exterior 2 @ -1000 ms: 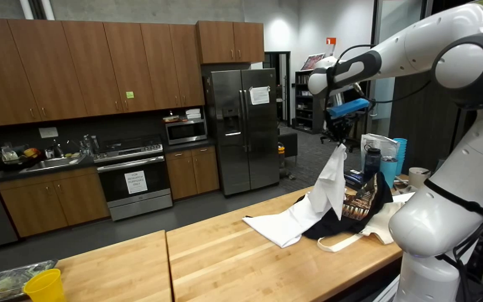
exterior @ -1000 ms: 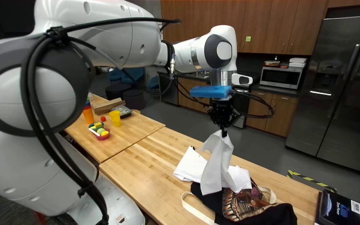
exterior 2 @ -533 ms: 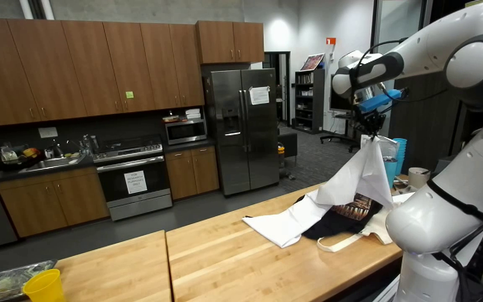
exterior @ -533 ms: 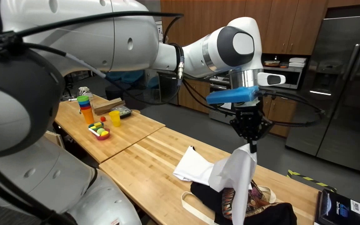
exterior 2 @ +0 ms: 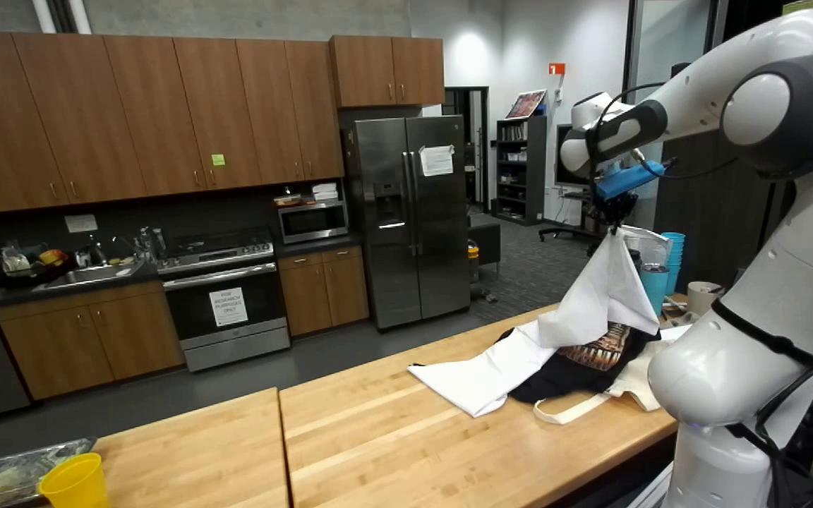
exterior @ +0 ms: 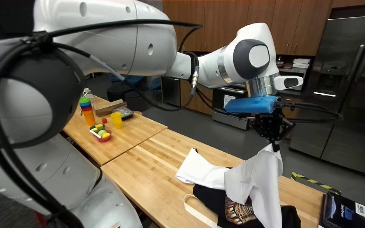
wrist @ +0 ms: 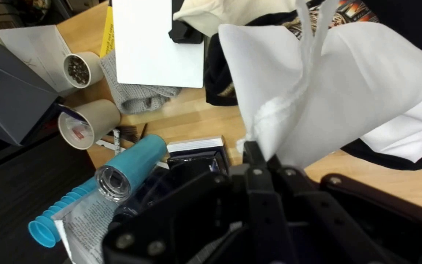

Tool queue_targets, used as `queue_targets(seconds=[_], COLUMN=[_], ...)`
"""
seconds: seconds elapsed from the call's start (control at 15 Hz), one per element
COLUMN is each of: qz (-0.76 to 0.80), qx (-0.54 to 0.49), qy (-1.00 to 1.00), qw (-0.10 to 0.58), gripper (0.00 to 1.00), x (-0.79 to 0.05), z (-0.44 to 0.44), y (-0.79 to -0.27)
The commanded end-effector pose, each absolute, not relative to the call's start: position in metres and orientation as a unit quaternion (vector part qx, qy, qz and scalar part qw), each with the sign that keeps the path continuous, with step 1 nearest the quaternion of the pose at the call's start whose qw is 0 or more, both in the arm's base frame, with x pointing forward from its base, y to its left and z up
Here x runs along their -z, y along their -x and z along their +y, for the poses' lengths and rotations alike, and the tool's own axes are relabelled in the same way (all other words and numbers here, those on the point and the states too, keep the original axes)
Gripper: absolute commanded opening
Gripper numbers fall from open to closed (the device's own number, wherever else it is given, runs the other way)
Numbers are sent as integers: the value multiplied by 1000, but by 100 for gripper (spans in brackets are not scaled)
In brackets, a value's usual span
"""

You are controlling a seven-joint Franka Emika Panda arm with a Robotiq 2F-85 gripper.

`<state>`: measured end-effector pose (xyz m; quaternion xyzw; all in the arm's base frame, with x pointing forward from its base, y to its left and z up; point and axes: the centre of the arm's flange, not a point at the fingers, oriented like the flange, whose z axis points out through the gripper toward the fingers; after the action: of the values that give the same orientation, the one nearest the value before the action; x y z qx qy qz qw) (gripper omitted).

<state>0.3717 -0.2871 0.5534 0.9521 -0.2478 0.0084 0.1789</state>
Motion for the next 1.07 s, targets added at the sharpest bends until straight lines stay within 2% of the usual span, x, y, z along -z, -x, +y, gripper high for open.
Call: queue_targets(seconds=[0.0, 0.2, 0.6, 0.67, 0.8, 0.93, 1.0], qz=[-246, -242, -244, -244, -223, -197, -218], qx=[-3, 6, 6, 6, -3, -18, -6], qy=[-955, -957, -957, -957, -963, -968, -963], qw=[168, 157, 156, 156, 149, 157, 158], gripper=[6, 26, 27, 52, 57, 69, 50], x=[-547, -543, -545, -545, -557, -577, -555], z=[-283, -276, -277, -277, -265, -236, -257], y=[-379, -393, -393, -393, -399, -416, -406])
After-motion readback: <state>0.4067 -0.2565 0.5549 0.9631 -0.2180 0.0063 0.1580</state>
